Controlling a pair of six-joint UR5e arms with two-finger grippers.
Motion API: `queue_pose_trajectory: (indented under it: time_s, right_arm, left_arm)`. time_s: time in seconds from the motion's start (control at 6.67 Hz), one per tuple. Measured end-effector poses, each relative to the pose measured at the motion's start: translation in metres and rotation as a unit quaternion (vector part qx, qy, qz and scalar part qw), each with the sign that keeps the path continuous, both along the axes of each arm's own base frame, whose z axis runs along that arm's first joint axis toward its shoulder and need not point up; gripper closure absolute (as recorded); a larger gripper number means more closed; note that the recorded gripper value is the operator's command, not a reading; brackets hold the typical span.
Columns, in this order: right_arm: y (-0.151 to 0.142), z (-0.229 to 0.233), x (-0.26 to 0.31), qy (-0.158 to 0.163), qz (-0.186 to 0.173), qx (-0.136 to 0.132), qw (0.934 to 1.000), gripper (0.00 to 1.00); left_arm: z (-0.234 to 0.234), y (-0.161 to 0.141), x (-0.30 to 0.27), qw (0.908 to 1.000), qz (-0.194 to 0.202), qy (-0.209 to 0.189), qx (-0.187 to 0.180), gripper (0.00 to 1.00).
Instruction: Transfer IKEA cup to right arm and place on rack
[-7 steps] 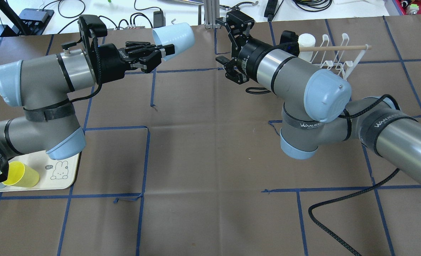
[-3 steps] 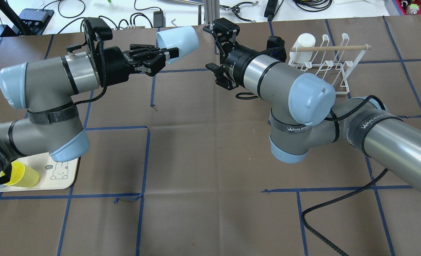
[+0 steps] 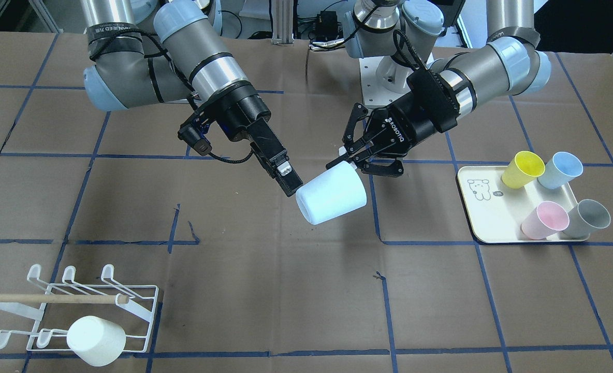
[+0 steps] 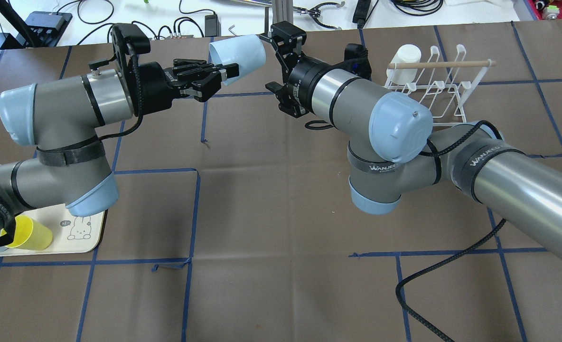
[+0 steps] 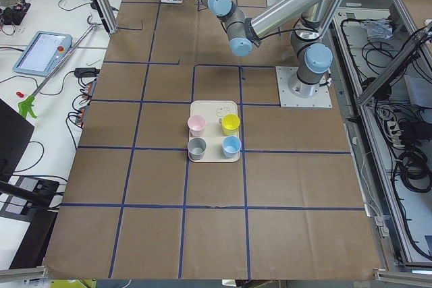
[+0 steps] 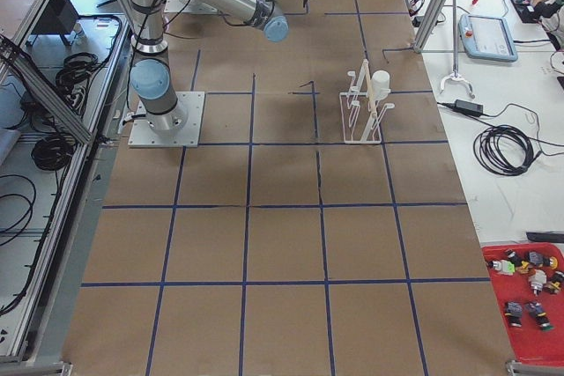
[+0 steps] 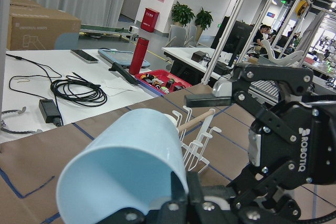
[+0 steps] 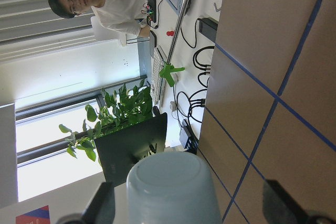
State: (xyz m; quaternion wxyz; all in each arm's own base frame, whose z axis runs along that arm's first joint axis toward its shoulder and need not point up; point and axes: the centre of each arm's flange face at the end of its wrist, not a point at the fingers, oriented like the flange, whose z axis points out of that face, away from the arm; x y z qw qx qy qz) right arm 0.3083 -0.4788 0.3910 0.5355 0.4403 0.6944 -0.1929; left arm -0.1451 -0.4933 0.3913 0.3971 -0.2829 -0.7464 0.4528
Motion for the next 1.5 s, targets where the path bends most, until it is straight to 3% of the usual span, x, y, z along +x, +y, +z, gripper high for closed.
queue_pose_trajectory:
  time_s: [0.3, 0.9, 1.05, 1.2, 1.5]
  right_arm:
    - [-0.005, 0.004, 0.012, 0.016, 0.004, -0.014, 0.9998, 0.02]
    - [-0.018, 0.000, 0.036, 0.024, 0.009, -0.009, 0.9996, 0.06]
    - [-0.018, -0.001, 0.040, 0.024, 0.010, -0.009, 0.9996, 0.16]
    - [-0.018, -0.002, 0.042, 0.024, 0.011, -0.008, 0.9996, 0.37]
    - [-0.019, -0.004, 0.043, 0.026, 0.015, -0.003, 0.9995, 0.59]
  left_arm:
    - [0.000, 0.000, 0.000, 1.0000, 0.000, 0.000, 0.000, 0.97]
    - [0.001, 0.000, 0.000, 1.0000, 0.000, 0.000, 0.000, 0.97]
    - [0.001, 0.000, 0.000, 1.0000, 0.000, 0.001, 0.001, 0.97]
    - [0.001, 0.000, 0.000, 1.0000, 0.001, 0.001, 0.001, 0.97]
    - [0.002, 0.001, 0.000, 1.0000, 0.001, 0.001, 0.001, 0.94]
